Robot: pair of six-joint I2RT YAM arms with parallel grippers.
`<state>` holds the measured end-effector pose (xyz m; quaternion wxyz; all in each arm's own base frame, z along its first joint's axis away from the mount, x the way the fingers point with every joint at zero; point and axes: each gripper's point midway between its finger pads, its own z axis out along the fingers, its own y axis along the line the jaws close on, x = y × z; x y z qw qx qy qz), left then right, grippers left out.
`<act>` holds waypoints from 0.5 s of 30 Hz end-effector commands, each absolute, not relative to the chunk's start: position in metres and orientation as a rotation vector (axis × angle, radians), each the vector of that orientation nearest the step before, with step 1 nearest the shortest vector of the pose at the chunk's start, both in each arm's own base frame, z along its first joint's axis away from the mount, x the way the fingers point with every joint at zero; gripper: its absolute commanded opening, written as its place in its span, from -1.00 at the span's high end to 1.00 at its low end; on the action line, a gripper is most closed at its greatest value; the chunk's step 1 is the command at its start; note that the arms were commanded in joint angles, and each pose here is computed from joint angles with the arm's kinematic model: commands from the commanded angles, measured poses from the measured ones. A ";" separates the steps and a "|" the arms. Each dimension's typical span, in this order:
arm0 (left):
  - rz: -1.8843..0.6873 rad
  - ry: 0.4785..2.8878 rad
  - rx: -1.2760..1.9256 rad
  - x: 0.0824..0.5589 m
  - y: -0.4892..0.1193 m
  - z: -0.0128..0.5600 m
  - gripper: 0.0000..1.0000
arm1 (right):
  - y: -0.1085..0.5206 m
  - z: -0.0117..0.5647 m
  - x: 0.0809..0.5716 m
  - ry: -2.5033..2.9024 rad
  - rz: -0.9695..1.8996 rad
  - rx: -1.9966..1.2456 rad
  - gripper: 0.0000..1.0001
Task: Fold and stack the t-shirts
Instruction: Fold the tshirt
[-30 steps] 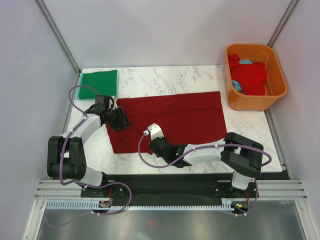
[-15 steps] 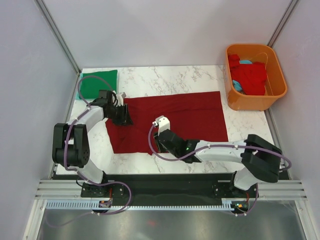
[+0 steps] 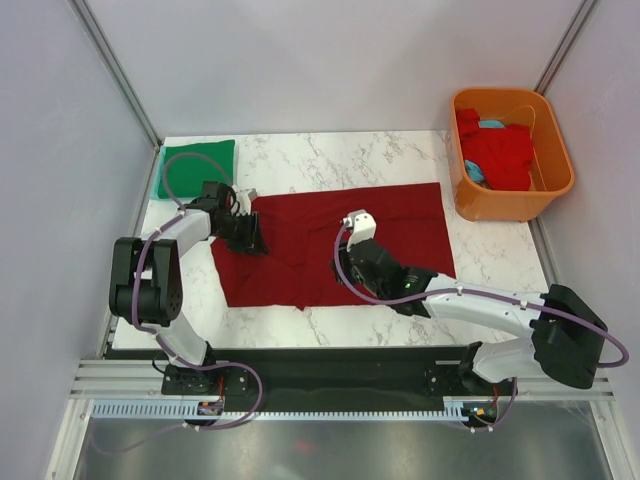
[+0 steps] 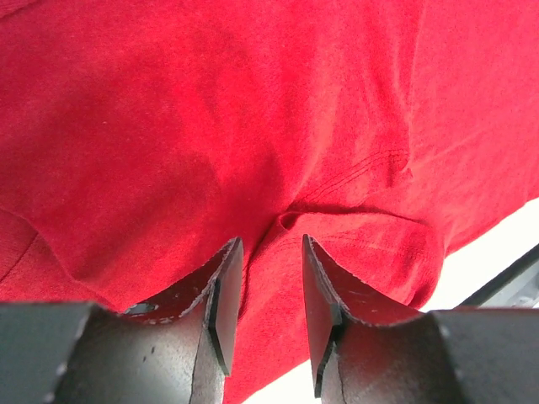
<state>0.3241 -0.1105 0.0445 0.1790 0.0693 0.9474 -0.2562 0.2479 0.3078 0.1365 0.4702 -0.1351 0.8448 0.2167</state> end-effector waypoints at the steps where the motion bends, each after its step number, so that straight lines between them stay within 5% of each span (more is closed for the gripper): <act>1: -0.729 2.626 0.322 0.331 -0.117 0.053 0.17 | 0.298 0.147 0.251 2.067 0.553 -0.270 0.19; 15: -0.703 2.642 0.346 0.329 -0.123 0.048 0.27 | 0.290 0.149 0.250 2.076 0.574 -0.239 0.19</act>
